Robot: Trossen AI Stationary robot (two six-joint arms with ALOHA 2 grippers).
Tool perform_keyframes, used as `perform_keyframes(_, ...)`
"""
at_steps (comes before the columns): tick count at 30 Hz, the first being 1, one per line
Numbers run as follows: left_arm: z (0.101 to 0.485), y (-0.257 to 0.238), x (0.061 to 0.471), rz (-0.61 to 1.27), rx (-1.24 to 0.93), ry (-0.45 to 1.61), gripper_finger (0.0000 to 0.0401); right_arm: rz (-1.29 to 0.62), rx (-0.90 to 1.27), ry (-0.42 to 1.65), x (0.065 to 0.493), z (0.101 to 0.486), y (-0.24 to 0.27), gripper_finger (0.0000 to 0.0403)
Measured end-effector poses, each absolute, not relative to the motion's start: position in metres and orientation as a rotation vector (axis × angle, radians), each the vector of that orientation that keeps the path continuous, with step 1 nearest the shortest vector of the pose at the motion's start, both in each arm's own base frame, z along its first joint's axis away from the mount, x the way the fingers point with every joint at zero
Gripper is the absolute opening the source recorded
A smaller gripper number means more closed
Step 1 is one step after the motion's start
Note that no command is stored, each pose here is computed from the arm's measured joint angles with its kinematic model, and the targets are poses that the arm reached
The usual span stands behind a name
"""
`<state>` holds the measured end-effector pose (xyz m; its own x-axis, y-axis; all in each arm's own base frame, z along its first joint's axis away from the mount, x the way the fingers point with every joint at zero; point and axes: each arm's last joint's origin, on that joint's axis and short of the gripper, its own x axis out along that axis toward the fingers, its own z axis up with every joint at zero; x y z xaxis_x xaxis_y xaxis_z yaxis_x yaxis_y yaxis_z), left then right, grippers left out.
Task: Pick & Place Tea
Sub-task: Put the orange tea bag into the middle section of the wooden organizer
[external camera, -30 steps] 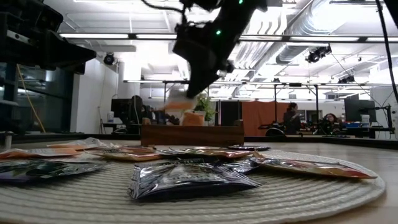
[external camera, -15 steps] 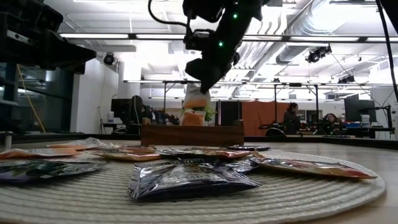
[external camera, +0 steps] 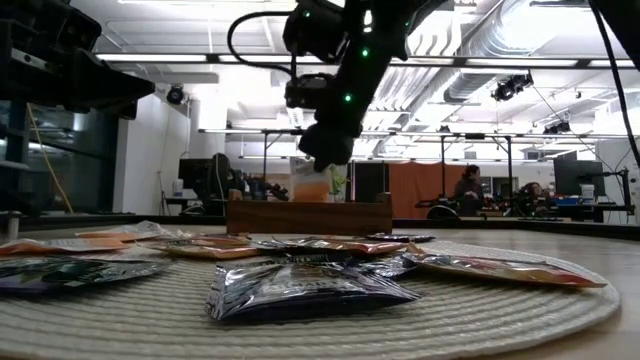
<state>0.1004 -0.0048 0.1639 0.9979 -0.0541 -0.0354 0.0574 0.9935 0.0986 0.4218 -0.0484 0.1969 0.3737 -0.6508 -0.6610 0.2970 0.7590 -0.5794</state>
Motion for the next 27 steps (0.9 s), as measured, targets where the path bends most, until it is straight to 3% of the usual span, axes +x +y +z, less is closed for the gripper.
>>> perform_keyframes(27, 0.164, -0.005, 0.1, -0.056, 0.1, 0.032, 0.0001, -0.565, -0.288, 1.036, 0.425, 0.182, -0.069, 0.0)
